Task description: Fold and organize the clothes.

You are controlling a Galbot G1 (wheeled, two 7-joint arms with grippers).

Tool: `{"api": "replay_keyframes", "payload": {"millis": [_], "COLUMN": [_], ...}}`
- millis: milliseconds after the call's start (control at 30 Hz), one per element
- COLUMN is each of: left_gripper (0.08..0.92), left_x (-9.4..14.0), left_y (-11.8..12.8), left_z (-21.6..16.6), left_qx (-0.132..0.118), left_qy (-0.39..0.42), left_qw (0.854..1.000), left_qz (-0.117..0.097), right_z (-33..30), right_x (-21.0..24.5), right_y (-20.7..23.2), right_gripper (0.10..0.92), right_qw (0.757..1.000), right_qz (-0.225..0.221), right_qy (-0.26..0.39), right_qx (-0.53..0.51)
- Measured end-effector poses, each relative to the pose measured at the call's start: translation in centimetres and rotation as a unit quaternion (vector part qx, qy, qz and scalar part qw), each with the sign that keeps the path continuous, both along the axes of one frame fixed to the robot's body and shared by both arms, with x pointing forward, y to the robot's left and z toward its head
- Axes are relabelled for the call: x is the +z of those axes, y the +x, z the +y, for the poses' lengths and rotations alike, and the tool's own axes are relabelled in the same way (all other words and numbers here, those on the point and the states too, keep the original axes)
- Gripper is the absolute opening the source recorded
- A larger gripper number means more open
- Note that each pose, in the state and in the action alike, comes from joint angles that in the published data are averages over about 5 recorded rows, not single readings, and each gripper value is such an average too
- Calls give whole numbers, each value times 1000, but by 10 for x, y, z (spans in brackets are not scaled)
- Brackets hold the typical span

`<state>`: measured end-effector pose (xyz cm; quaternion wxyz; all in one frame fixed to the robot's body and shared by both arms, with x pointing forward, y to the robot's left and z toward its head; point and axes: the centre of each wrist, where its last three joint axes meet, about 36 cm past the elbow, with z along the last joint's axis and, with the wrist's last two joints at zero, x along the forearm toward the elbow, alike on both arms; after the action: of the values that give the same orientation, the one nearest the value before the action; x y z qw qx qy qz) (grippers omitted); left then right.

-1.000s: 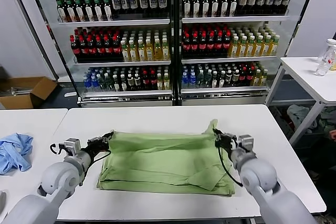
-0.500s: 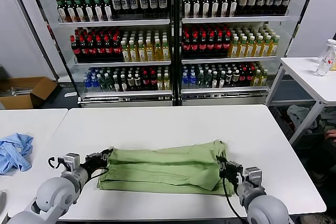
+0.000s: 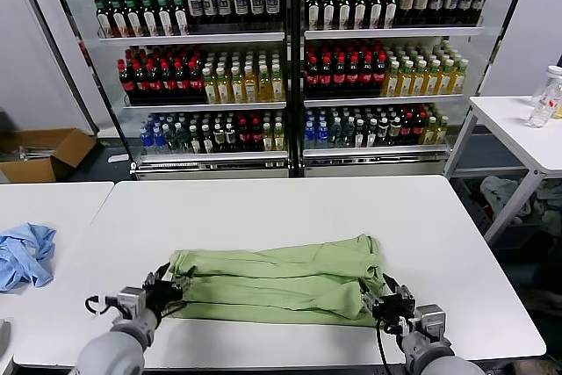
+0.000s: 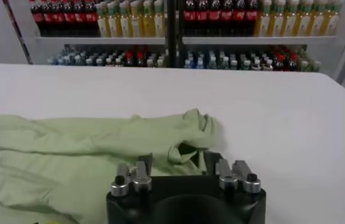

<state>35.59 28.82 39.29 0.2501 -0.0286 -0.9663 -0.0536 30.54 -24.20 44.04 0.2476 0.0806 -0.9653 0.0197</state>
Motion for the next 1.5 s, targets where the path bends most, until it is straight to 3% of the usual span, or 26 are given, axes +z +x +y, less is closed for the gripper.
{"api": "replay_keyframes", "payload": {"millis": [133,267,733,1100,1300,1500], "left_gripper": [779,802,420,118,97,97], "left_x": [-11,-21,-33,-20,2,49], "left_y": [-5,-5,-5,14,28,37], "left_z": [-12,-20,-25,9,62,119], "left_qx": [24,46,70,90,118,147], "left_qy": [11,19,13,-35,-26,-28], "left_qw": [1000,999,997,995,992,987], "left_qz": [-4,-6,-2,2,-19,-54], "right_z": [1,1,-1,-3,-3,-3], "right_x": [1,3,4,10,13,14], "right_y": [-6,-10,-17,-19,-18,-18], "right_gripper": [789,820,823,823,823,823], "right_qw": [1000,1000,1000,1000,1000,1000], "right_qz": [0,0,1,-5,-10,-12], "right_qy": [-1,-4,-7,-8,-7,-5], "right_qx": [-2,-3,-11,-12,-13,-14]}}
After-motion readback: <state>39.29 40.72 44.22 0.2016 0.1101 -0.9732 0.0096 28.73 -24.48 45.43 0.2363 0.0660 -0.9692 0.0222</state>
